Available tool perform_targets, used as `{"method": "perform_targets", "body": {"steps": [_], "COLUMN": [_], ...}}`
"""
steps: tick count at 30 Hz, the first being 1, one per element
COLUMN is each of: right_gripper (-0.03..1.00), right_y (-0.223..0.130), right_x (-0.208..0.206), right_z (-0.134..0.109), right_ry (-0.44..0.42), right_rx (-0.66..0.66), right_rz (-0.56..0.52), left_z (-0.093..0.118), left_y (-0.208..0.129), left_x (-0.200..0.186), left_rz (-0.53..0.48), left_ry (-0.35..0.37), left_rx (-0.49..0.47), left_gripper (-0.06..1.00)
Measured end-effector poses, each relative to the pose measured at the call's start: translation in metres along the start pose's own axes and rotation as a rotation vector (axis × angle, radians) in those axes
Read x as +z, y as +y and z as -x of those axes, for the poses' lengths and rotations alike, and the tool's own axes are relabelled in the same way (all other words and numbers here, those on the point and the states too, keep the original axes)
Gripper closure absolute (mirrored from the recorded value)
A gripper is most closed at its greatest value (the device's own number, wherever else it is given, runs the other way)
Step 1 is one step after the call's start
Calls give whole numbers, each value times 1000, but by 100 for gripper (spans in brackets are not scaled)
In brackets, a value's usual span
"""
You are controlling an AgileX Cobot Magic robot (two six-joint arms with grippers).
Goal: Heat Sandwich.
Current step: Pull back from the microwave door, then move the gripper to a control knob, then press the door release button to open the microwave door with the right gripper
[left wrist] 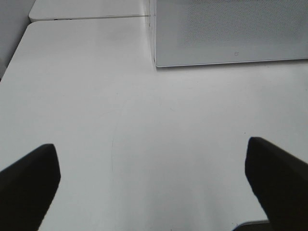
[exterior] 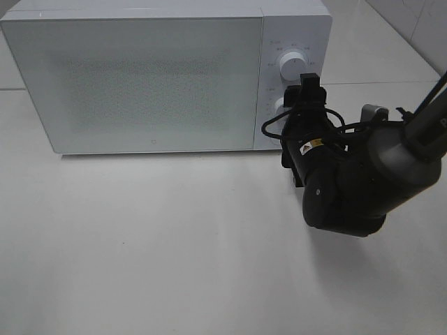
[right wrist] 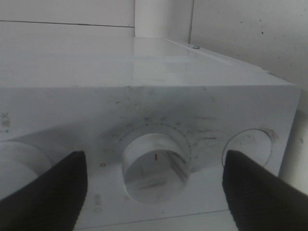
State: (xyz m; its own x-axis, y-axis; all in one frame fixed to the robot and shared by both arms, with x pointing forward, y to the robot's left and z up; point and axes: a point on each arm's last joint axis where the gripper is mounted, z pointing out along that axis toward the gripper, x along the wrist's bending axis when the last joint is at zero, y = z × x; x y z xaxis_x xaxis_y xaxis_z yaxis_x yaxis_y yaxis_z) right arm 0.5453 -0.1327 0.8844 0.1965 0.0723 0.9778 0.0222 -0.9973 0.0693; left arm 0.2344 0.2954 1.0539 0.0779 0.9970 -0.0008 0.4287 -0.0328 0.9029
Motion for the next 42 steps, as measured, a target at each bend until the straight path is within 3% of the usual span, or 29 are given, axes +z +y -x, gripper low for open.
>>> {"method": "perform_targets", "body": {"steps": [10, 15, 17, 19, 20, 23, 25, 34, 42], "right_gripper": [21, 21, 21, 21, 21, 21, 21, 21, 21], "right_y": [6, 9, 8, 7, 7, 7, 13, 42, 56], "right_x": [-21, -34, -40, -43, -48, -53, -57, -65, -79], "right_z": [-6, -16, -23, -25, -30, -34, -37, -44, -42], "right_ry": [-39, -87, -126, -135, -152, -168, -193, -269, -336], "right_rx": [-144, -324, -508, -562, -696, -806, -956, -1237, -1328], "right_rz": [-90, -155, -224, -246, -305, -366, -446, -657, -872], "left_z": [0, 0, 0, 0, 0, 0, 0, 0, 0], "left_y": [0, 0, 0, 0, 0, 0, 0, 0, 0], "left_x": [0, 0, 0, 0, 0, 0, 0, 0, 0], "left_rz": [0, 0, 0, 0, 0, 0, 0, 0, 0], "left_ry": [0, 0, 0, 0, 0, 0, 0, 0, 0], "left_rx": [0, 0, 0, 0, 0, 0, 0, 0, 0], "left_gripper": [-5, -5, -5, -5, -5, -5, -5, -5, -5]}}
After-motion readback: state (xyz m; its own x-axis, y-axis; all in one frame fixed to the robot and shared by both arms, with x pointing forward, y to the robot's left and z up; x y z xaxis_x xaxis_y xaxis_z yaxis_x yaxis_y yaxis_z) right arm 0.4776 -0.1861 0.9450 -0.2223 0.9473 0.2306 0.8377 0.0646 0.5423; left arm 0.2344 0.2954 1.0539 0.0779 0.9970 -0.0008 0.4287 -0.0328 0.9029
